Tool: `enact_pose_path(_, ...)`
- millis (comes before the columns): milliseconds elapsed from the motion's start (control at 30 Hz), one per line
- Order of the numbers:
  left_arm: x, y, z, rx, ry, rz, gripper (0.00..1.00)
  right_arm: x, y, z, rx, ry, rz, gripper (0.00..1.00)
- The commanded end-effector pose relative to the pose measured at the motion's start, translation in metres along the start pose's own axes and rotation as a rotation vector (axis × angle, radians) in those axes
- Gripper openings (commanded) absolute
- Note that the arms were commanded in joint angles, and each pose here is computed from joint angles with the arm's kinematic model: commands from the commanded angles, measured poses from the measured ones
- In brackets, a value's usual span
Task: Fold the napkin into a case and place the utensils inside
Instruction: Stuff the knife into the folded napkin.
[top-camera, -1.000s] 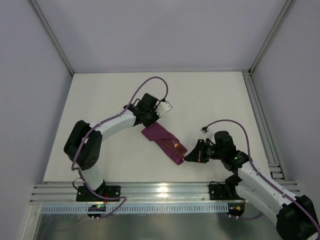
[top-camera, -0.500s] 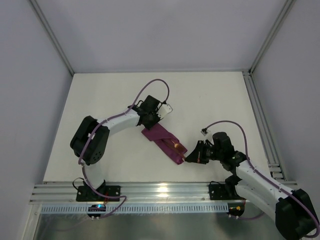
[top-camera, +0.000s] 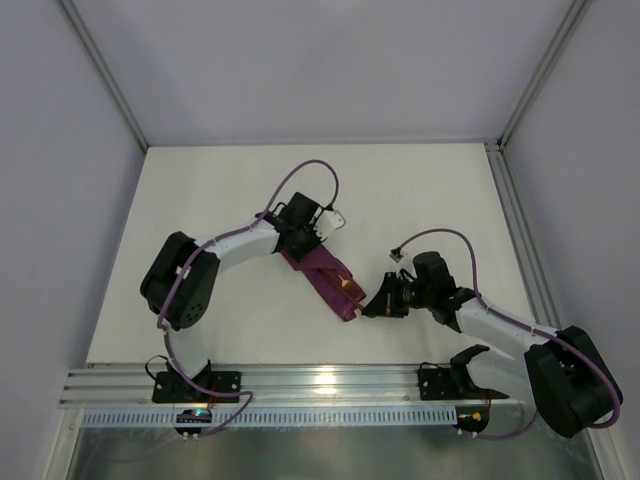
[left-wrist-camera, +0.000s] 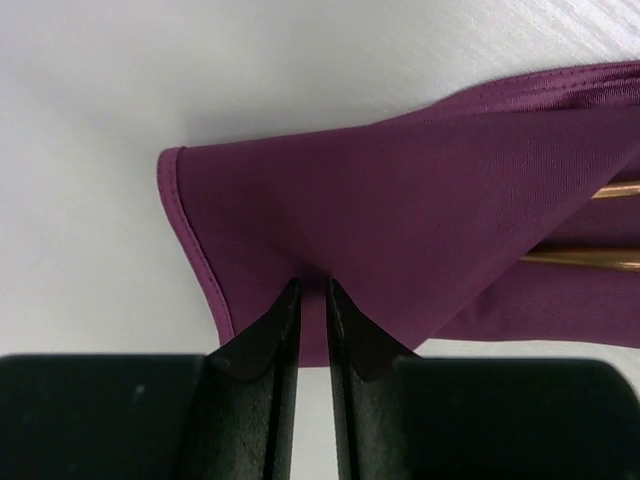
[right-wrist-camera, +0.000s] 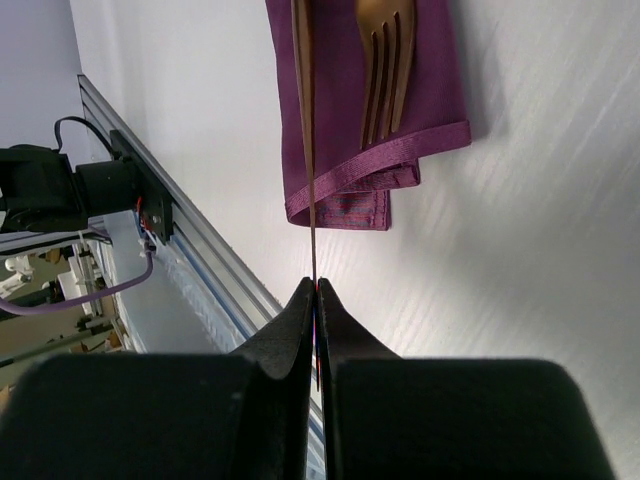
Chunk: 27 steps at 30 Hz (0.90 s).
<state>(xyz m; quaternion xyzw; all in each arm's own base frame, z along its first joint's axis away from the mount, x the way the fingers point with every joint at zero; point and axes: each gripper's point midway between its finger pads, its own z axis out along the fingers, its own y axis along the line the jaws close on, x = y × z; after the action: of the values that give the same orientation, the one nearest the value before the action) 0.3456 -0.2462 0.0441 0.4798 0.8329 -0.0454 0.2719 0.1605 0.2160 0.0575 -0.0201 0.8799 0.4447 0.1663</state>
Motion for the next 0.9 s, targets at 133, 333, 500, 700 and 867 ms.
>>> enact_pose_path(133, -0.003, 0.007, -0.003, -0.016, -0.034, -0.003, 0.17, -0.03, 0.017, 0.001, -0.029, -0.082, -0.043, 0.03)
enact_pose_path(333, -0.031, 0.051, -0.029, -0.076, -0.131, -0.094, 0.2, -0.023, 0.009, 0.001, -0.003, -0.064, -0.038, 0.03)
enact_pose_path(500, -0.036, 0.058, -0.013, -0.008, -0.14, -0.166, 0.24, -0.027, 0.013, 0.001, -0.011, -0.071, -0.047, 0.03)
enact_pose_path(700, -0.011, 0.039, 0.009, 0.113, -0.082, -0.211, 0.35, -0.029, 0.014, -0.001, -0.008, -0.068, -0.063, 0.03)
enact_pose_path(867, 0.0, 0.038, 0.016, 0.109, -0.049, -0.219, 0.34, -0.03, 0.015, 0.001, -0.011, -0.07, -0.066, 0.03)
